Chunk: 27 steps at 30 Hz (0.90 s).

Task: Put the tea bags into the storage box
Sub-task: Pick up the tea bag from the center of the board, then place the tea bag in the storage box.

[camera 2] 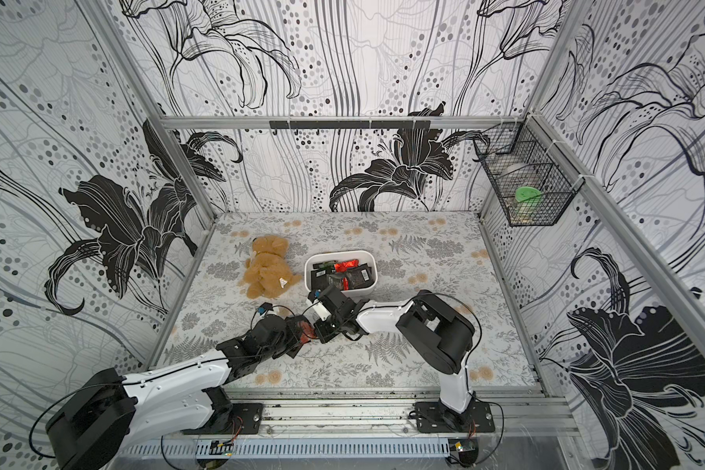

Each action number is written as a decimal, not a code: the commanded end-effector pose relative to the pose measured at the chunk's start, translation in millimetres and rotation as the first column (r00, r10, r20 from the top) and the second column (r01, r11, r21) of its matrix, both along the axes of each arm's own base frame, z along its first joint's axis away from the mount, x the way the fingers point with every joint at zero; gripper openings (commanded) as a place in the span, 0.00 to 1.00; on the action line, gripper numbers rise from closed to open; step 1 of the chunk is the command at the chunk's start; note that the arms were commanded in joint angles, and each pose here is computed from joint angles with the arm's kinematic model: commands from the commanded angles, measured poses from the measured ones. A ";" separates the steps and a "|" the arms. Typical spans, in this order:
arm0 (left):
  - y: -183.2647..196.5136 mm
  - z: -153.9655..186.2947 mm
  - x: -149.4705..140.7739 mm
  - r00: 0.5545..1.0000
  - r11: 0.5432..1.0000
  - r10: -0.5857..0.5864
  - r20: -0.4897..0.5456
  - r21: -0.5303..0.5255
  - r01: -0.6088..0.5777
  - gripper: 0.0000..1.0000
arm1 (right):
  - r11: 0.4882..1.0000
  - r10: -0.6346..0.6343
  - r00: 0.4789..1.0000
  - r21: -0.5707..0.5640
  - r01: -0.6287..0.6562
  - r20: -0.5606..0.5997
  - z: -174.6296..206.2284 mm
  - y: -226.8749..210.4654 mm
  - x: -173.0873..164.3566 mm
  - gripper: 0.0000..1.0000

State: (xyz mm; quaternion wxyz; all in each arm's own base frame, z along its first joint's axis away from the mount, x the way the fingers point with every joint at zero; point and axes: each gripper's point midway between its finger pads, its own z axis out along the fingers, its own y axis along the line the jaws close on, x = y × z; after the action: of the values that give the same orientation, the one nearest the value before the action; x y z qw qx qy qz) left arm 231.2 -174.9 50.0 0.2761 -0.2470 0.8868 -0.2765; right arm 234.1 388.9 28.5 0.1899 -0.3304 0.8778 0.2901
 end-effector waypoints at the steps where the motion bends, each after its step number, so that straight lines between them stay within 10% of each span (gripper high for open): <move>1: -2.4 20.5 5.6 0.999 1.000 -0.005 0.046 -0.004 0.006 0.00 | 0.997 -0.072 0.992 0.034 0.069 0.104 25.3 -9.0 11.2 0.07; 10: 6.0 74.2 1.8 0.992 1.000 -0.013 0.129 -0.010 0.015 0.00 | 0.875 -0.484 0.777 0.224 0.429 0.402 112.5 -110.8 35.7 0.15; 18: 27.6 145.8 24.6 0.978 0.966 0.021 0.209 0.249 -0.074 0.00 | 0.697 -0.715 0.543 0.385 0.605 0.441 147.0 -189.8 31.9 0.64; 22: 2.1 168.7 51.7 0.966 0.961 -0.021 0.259 0.271 -0.052 0.00 | 0.650 -0.756 0.494 0.407 0.642 0.430 145.7 -201.2 32.8 0.88; 27: -51.1 181.2 93.6 0.957 0.951 -0.122 0.264 0.306 0.037 0.00 | 0.691 -0.707 0.502 0.338 0.639 0.498 133.2 -194.6 40.1 0.95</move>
State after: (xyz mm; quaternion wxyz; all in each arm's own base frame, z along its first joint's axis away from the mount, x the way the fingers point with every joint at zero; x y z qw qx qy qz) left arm 306.0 -203.0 218.6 0.4047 -0.1655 0.8808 -0.1819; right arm 268.2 197.1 167.6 0.5639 -0.0191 0.8105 0.1570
